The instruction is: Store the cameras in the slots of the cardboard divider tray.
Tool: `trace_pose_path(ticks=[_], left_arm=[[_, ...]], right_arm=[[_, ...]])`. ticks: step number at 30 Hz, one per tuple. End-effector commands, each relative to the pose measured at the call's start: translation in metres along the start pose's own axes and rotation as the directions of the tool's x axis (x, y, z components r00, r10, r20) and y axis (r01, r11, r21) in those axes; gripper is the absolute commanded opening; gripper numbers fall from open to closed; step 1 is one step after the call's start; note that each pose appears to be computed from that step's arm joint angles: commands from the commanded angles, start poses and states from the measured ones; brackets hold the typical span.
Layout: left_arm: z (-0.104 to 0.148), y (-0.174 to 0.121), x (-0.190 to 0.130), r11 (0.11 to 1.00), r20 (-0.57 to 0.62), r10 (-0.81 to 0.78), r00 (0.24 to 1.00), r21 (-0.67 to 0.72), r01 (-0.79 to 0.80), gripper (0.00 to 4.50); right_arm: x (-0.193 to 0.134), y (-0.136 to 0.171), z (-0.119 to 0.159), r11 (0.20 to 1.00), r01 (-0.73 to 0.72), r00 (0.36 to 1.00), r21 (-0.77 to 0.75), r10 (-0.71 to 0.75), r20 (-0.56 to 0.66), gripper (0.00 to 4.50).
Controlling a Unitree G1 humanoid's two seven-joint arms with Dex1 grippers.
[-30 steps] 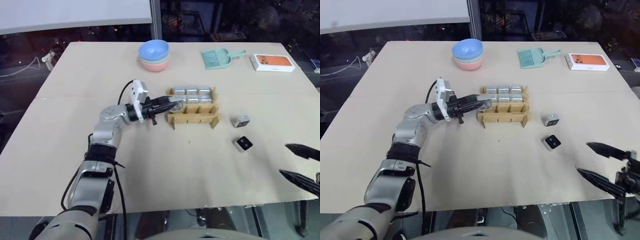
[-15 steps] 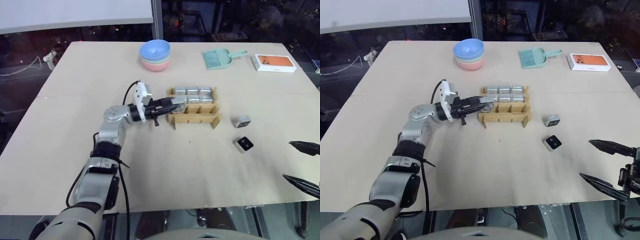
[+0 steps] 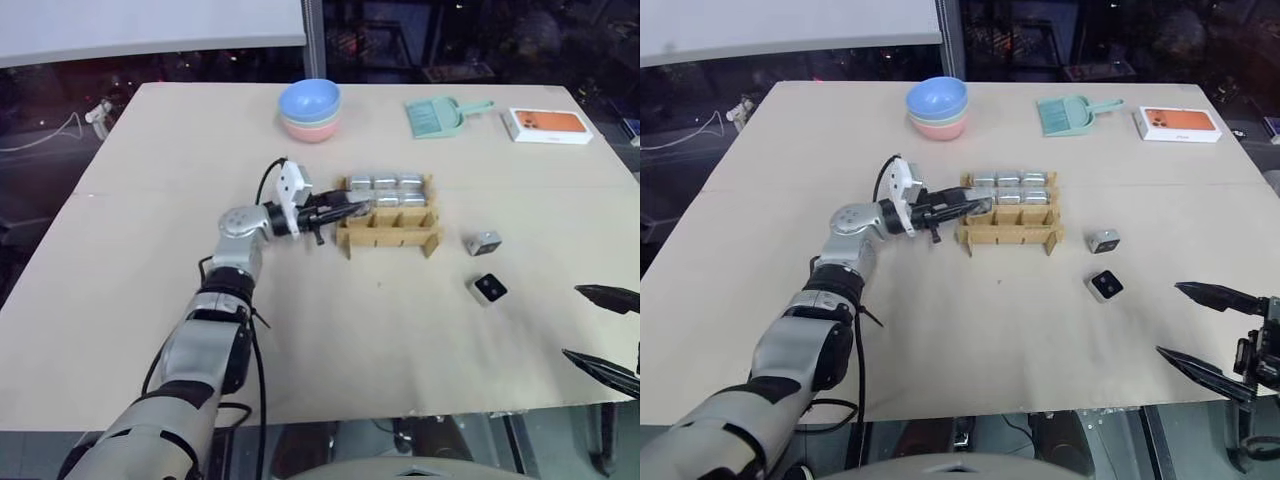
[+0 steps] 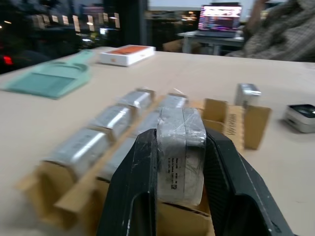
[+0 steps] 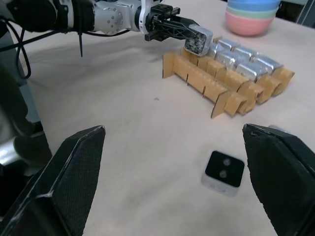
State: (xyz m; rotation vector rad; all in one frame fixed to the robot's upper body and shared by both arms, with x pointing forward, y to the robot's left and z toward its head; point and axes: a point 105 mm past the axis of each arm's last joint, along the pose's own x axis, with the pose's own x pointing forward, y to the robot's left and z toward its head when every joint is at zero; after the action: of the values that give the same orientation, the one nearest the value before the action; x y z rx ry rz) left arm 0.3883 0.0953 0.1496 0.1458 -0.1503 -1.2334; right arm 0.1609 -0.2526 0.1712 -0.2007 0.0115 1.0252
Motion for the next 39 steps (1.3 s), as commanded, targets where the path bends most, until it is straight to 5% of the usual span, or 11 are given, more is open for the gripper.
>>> trace_pose_path(ticks=[1,22,30,36,39], left_arm=[[0.006,-0.005,0.002,0.997,0.006,-0.071,0.997,0.023,0.071,0.72],[-0.026,-0.006,-0.006,0.995,-0.18,-0.067,0.981,0.061,0.079,0.72],[-0.01,0.003,-0.009,0.999,-0.096,-0.029,0.995,0.025,0.031,4.35],[0.038,0.012,-0.029,0.993,-0.012,-0.066,0.998,0.102,0.067,4.35],[0.068,0.006,-0.042,0.988,0.007,-0.109,0.994,0.107,0.107,4.35]], right_arm=[[-0.001,0.004,0.008,0.999,0.002,1.0,-0.039,-0.002,0.002,4.44],[0.002,0.002,0.011,0.999,0.01,1.0,-0.038,-0.009,0.018,4.44],[0.002,0.002,0.01,0.999,0.017,1.0,-0.033,-0.016,0.016,4.5],[0.008,-0.001,0.0,0.999,0.052,0.999,0.0,-0.052,-0.011,4.5],[0.018,-0.016,-0.022,0.981,0.189,0.977,0.04,-0.184,-0.106,4.5]])
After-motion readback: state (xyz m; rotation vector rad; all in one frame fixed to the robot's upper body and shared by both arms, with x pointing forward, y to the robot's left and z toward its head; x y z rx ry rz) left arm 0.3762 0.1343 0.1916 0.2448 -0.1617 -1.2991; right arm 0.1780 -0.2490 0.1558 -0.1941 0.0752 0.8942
